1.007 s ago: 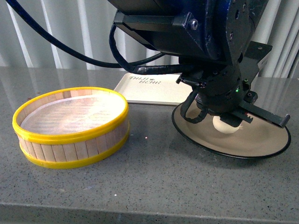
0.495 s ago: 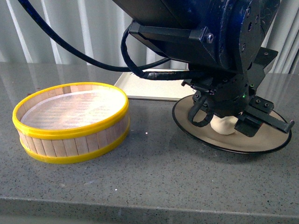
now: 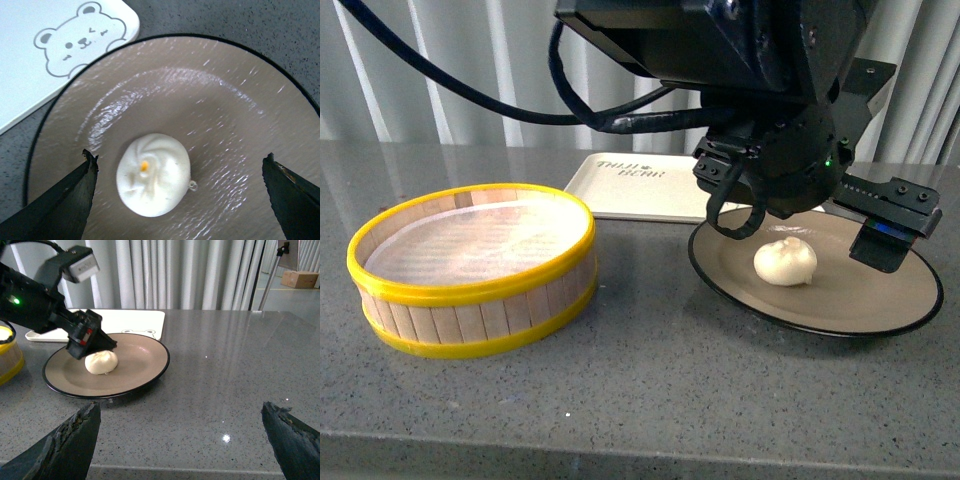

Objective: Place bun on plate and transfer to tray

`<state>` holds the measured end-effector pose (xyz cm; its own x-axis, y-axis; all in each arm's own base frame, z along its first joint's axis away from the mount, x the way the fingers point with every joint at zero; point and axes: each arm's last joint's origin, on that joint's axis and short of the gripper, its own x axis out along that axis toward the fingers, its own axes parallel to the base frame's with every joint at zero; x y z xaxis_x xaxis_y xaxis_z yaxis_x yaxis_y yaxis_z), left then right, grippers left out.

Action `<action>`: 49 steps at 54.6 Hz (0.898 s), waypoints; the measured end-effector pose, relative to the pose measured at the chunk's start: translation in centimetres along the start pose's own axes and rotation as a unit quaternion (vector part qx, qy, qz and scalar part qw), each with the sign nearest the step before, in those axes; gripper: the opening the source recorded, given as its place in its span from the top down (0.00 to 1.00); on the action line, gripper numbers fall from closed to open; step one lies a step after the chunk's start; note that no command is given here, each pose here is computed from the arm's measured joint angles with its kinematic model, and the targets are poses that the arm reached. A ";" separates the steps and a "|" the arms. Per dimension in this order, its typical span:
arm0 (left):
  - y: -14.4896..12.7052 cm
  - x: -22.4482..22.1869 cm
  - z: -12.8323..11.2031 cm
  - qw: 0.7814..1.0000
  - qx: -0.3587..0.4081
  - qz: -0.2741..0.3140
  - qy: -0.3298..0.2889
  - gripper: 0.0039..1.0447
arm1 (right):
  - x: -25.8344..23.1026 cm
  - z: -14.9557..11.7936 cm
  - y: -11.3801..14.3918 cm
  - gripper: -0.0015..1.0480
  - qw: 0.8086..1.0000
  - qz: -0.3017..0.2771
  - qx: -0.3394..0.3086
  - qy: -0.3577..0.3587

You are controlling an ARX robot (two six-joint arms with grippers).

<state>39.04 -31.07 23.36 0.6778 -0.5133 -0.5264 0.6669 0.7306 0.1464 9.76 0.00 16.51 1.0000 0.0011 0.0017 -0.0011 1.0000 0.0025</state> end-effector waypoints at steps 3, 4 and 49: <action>0.6 -0.8 0.4 1.000 -0.007 0.002 -0.009 0.06 | 0.0 0.0 0.0 0.08 1.000 0.000 0.000 0.000; 0.8 -1.0 0.5 1.000 -0.009 0.002 -0.011 0.06 | 0.0 0.0 0.0 0.08 1.000 0.000 0.000 0.000; 9.5 -15.3 -7.1 0.897 -0.159 0.322 -0.257 0.55 | 0.0 0.0 0.0 0.08 1.000 -0.002 0.000 0.000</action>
<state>32.83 -13.08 26.81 0.9986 -0.0182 0.0488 0.0186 0.9998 -0.0074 9.76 -0.01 16.51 1.0000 -0.0019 0.0017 0.0019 1.0000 0.0025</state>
